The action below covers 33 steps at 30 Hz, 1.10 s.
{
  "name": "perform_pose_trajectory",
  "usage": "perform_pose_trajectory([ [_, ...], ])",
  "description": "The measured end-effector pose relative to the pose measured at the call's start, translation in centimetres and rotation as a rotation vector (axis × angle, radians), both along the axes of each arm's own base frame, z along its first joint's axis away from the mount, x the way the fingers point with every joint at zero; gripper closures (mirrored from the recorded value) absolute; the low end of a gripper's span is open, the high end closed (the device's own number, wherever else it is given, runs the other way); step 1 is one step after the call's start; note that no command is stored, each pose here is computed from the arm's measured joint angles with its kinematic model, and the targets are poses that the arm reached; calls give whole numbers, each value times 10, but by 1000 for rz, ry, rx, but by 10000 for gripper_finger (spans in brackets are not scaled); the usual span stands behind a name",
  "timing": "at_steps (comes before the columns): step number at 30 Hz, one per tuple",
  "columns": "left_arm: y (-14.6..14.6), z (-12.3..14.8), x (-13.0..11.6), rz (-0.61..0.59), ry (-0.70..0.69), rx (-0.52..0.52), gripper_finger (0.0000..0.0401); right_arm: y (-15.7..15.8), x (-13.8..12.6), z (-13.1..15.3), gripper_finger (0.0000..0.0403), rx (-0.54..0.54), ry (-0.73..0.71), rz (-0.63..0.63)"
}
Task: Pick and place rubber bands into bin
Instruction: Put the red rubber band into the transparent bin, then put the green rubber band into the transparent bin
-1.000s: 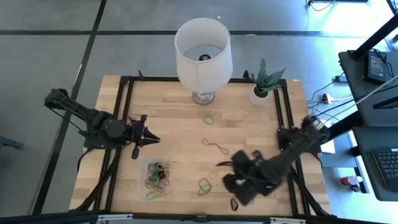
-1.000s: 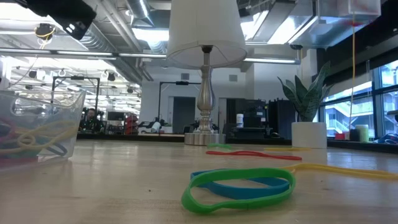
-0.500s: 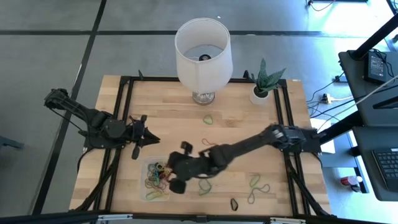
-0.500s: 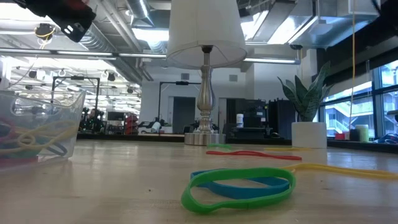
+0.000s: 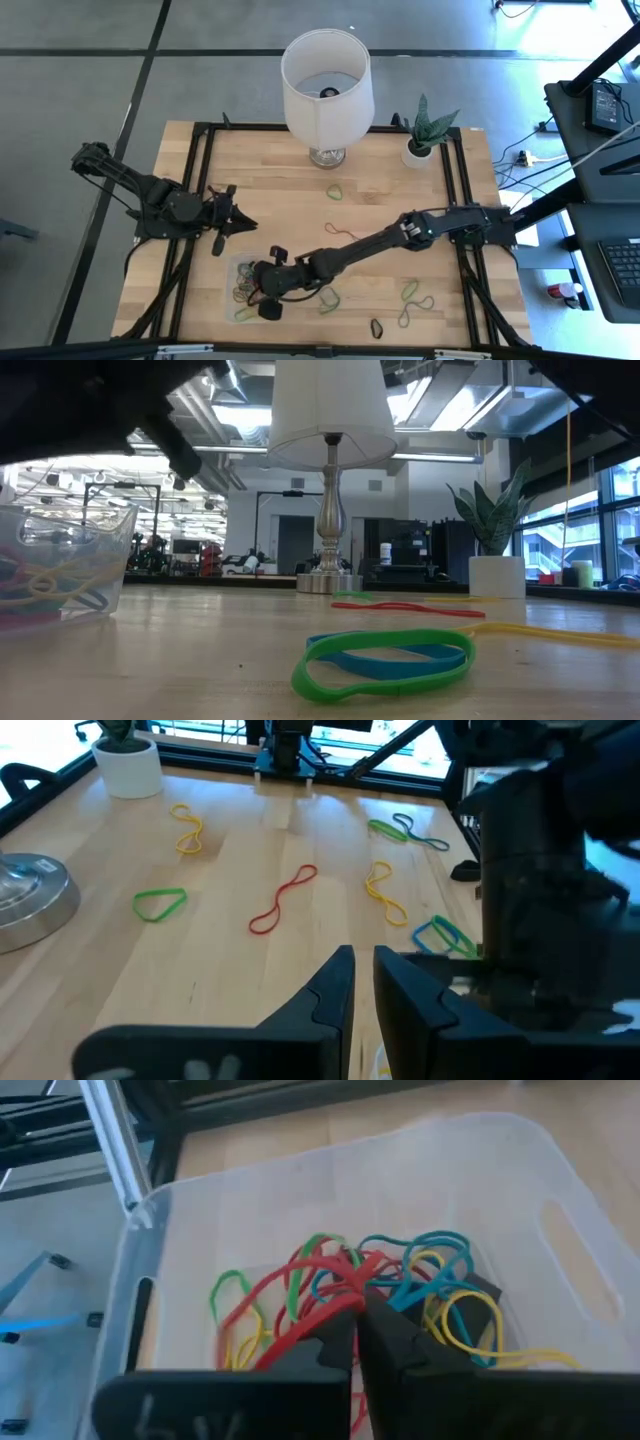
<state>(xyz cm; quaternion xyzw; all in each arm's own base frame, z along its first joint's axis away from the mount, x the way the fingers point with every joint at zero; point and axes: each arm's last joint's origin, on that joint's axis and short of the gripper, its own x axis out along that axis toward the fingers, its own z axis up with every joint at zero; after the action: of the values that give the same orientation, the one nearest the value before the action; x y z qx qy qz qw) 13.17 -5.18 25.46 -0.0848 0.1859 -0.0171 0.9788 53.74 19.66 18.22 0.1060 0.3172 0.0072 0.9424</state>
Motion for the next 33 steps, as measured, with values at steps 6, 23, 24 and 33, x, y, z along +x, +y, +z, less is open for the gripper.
perform_pose_trajectory([
  [6, 0, 0, 0, 0, -1, -1, 364, 0, 1, -5, 346, 40, 11, -22],
  [23, -1, 0, 0, -8, 4, -35, 366, -16, -14, 32, 213, -8, 109, -10],
  [24, -1, 0, 0, -8, 5, -34, 367, -17, -17, 38, 215, -24, 118, -3],
  [33, -1, 1, 0, -9, -3, -39, 376, -11, -50, 69, 320, -224, 224, 25],
])
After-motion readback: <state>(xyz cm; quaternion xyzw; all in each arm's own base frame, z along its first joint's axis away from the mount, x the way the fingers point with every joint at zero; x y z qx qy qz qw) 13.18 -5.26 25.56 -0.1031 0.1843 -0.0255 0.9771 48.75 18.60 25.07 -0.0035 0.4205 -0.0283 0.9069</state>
